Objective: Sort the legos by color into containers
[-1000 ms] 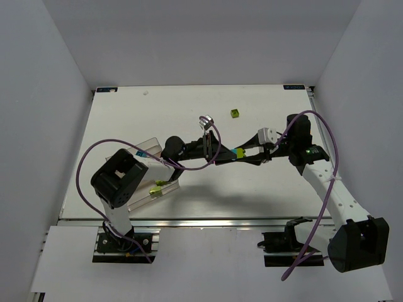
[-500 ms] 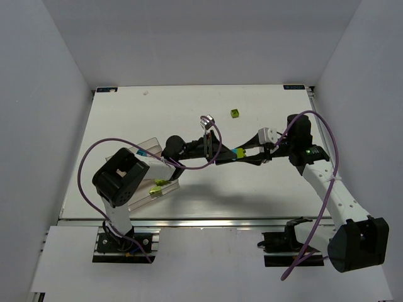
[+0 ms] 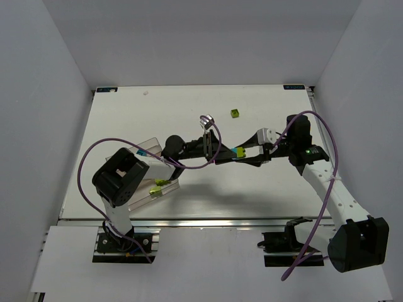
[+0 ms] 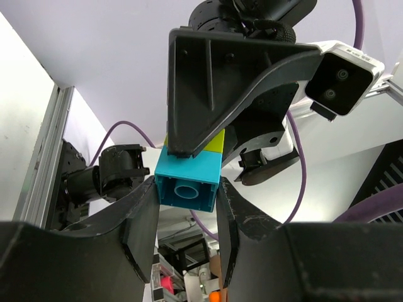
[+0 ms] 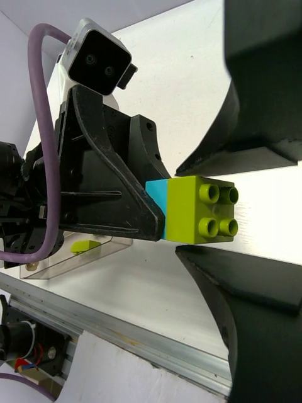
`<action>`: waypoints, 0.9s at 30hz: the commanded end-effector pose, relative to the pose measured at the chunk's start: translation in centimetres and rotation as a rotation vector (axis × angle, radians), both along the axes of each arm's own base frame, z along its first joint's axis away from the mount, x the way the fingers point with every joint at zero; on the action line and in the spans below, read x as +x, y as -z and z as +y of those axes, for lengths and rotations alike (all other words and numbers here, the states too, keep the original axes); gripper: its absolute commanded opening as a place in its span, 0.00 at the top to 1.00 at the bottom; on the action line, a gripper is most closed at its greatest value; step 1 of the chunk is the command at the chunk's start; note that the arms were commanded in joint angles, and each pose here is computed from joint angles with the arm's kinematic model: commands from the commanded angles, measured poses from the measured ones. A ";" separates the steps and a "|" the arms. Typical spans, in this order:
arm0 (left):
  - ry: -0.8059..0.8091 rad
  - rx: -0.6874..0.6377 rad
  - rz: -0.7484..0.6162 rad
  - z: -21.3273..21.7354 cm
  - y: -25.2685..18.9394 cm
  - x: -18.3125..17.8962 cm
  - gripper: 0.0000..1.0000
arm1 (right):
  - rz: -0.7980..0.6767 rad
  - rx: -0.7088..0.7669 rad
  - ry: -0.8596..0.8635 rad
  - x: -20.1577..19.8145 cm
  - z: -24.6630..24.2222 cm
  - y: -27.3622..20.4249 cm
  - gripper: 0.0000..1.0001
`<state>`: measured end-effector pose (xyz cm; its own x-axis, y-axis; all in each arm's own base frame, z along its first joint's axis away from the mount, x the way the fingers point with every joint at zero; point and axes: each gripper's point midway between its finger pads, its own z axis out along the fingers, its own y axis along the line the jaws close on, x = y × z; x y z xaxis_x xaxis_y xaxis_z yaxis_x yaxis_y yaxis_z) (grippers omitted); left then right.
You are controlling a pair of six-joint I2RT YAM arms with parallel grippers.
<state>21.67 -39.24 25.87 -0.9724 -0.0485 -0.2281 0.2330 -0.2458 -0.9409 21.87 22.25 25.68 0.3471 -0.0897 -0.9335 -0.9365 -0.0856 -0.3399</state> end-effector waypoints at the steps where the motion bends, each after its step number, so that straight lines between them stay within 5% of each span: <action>1: -0.001 -0.131 -0.158 1.3 -3.3 -1.1 1.00 | -0.043 0.010 -0.004 -0.1 0.1 -1.3 0.50; 27: -0.005 -0.105 -0.154 2.1 -2.5 -0.6 1.00 | -0.052 -0.001 0.009 0.4 -0.1 -1.8 0.49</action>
